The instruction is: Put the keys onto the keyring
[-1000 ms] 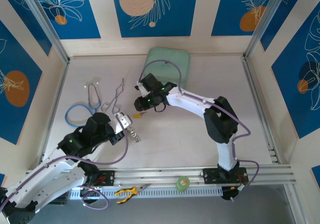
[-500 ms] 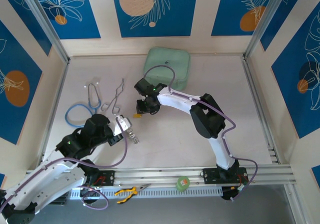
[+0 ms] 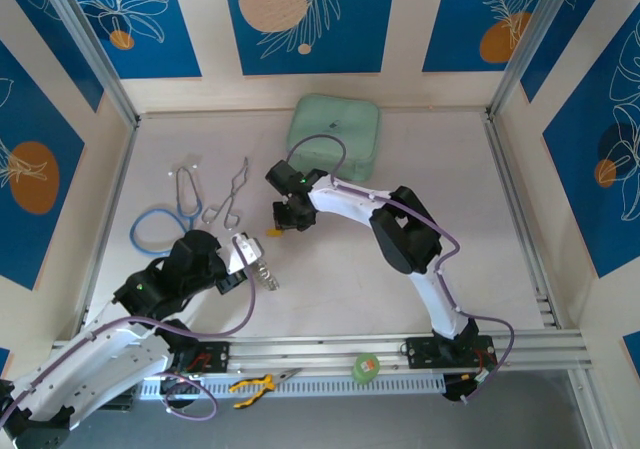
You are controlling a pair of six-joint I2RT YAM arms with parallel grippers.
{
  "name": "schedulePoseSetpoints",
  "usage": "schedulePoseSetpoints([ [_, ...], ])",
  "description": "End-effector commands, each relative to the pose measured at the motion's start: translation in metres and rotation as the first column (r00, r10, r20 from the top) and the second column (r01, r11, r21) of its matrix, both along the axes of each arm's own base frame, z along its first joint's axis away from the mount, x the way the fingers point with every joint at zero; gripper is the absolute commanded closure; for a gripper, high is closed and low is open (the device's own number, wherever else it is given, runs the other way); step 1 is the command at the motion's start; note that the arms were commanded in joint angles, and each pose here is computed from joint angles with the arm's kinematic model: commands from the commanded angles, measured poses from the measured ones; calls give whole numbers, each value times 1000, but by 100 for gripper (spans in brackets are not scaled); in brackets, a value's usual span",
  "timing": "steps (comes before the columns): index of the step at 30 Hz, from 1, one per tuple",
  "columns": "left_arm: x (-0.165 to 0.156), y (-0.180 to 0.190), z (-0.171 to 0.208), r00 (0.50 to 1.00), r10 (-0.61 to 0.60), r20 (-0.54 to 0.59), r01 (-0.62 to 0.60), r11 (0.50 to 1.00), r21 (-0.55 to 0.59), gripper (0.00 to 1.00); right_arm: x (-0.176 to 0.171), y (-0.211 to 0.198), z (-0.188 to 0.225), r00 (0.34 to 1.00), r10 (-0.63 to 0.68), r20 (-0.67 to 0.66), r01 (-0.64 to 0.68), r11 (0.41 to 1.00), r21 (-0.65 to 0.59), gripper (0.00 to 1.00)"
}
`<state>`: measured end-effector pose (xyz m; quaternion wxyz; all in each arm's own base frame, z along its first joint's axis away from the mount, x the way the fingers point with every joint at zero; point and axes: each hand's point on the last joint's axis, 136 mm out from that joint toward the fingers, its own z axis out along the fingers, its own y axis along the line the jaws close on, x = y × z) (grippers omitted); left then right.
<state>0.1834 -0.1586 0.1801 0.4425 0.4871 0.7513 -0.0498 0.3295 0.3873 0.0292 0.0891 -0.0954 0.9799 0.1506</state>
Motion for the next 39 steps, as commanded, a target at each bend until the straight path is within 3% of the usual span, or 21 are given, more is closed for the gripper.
schedulePoseSetpoints([
  [1, 3, -6, 11, 999, -28, 46, 29, 999, -31, 100, -4, 11, 4, 1000, 8, -17, -8, 1000, 18, 75],
  [20, 4, -7, 13, 998, -29, 56, 31, 999, -30, 100, -5, 12, -4, 999, 2, -40, -2, 1000, -3, 82],
  [26, 5, -7, 14, 998, -28, 57, 30, 999, -30, 100, -4, 13, 0, 1000, 6, -21, -6, 1000, -7, 95],
  [27, 5, -7, 13, 998, -28, 57, 30, 999, -29, 100, -4, 13, 2, 1000, 8, -10, -8, 1000, -9, 100],
  [34, 4, -10, 13, 998, -39, 53, 41, 998, -43, 100, -1, 2, 50, 984, 52, 170, -51, 999, -10, 100],
  [39, 2, -29, 18, 995, -90, 32, 94, 987, -133, 100, -13, -35, 92, 926, 113, 361, -121, 993, -1, 100],
])
